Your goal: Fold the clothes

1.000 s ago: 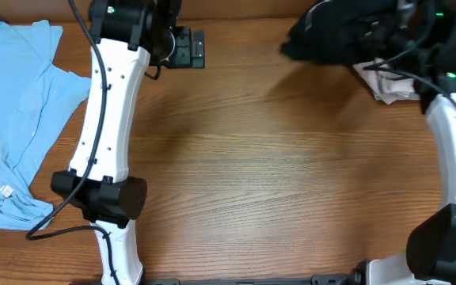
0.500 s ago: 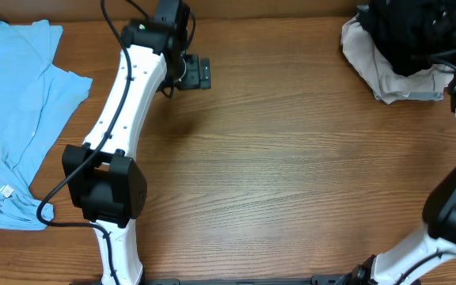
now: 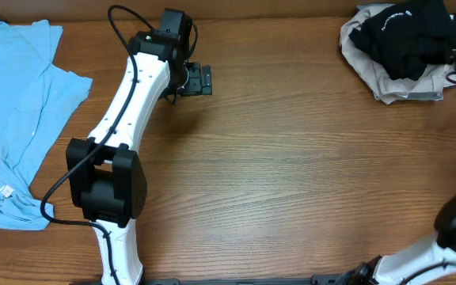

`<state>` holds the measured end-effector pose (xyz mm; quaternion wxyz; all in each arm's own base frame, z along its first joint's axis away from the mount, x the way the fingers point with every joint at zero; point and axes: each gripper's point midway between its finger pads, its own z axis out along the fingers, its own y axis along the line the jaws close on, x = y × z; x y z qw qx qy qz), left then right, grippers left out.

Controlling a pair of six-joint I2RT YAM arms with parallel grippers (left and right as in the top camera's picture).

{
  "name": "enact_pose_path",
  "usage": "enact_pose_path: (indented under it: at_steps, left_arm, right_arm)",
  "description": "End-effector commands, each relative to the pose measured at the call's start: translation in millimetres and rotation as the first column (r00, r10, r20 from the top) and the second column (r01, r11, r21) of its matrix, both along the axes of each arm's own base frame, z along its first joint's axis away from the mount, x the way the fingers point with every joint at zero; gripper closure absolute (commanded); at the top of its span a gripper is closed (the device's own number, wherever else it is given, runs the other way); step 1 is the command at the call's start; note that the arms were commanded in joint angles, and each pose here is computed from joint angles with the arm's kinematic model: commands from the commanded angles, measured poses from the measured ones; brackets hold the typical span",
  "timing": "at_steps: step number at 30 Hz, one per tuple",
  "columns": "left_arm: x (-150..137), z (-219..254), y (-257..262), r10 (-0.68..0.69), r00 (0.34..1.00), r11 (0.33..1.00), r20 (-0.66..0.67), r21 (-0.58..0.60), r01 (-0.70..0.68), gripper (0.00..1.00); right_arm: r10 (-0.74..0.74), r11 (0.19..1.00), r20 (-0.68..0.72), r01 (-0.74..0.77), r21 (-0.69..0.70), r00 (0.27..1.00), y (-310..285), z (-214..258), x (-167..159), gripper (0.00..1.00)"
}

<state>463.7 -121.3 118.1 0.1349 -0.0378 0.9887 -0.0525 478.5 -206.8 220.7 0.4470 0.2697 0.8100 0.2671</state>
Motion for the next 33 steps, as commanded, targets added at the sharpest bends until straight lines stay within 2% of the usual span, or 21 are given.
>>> enact_pose_path:
  at_steps: [1, 7, 10, 14, 18, 22, 25, 27, 30, 33]
  left_arm:
    - [0, -3, 1, 0.018, 1.000, 1.000, -0.007, 0.003, -0.018, 0.00]
    - [0, -3, 0, 0.026, 1.000, 1.000, -0.008, -0.004, -0.026, 0.01]
    - [8, 1, -16, 0.136, 0.991, 0.983, -0.006, -0.126, -0.136, 0.00]
    - [11, 2, -16, 0.142, 0.990, 0.981, 0.005, -0.130, -0.140, 0.00]
    - [11, 2, -16, 0.142, 0.990, 0.981, 0.005, -0.130, -0.140, 0.00]
    - [11, 2, -16, 0.142, 0.990, 0.981, 0.005, -0.130, -0.140, 0.00]
    - [11, 2, -16, 0.142, 0.990, 0.981, 0.005, -0.130, -0.140, 0.00]
    - [11, 2, -16, 0.142, 0.990, 0.981, 0.005, -0.130, -0.140, 0.00]
    - [11, 2, -16, 0.142, 0.990, 0.981, 0.004, -0.131, -0.140, 0.00]
    - [11, 2, -16, 0.142, 0.990, 0.981, 0.005, -0.130, -0.140, 0.00]
  right_arm:
    - [0.111, 0.969, 0.164, -0.070, -0.239, 0.980, 27, 106, -23, 0.00]
    - [0.155, 0.972, 0.111, -0.131, -0.197, 0.982, 82, 137, -71, 0.00]
    - [0.252, 0.946, 0.057, -0.234, -0.223, 0.966, 125, 139, -97, 0.00]
    - [0.366, 0.904, 0.017, -0.351, -0.244, 0.931, 175, 146, -130, 0.00]
    - [0.408, 0.896, -0.032, -0.407, -0.180, 0.912, 210, 147, -163, 0.00]
    - [0.419, 0.893, -0.069, -0.425, -0.149, 0.905, 218, 141, -176, 0.00]
    - [0.402, 0.903, -0.155, -0.419, -0.096, 0.902, 219, 126, -189, 0.00]
    - [0.364, 0.912, -0.231, -0.395, -0.107, 0.903, 212, 113, -197, 0.00]
    - [0.304, 0.911, -0.275, -0.363, -0.195, 0.912, 195, 105, -195, 0.00]
    - [0.356, 0.856, -0.229, -0.415, -0.308, 0.906, 194, 110, -184, 0.00]
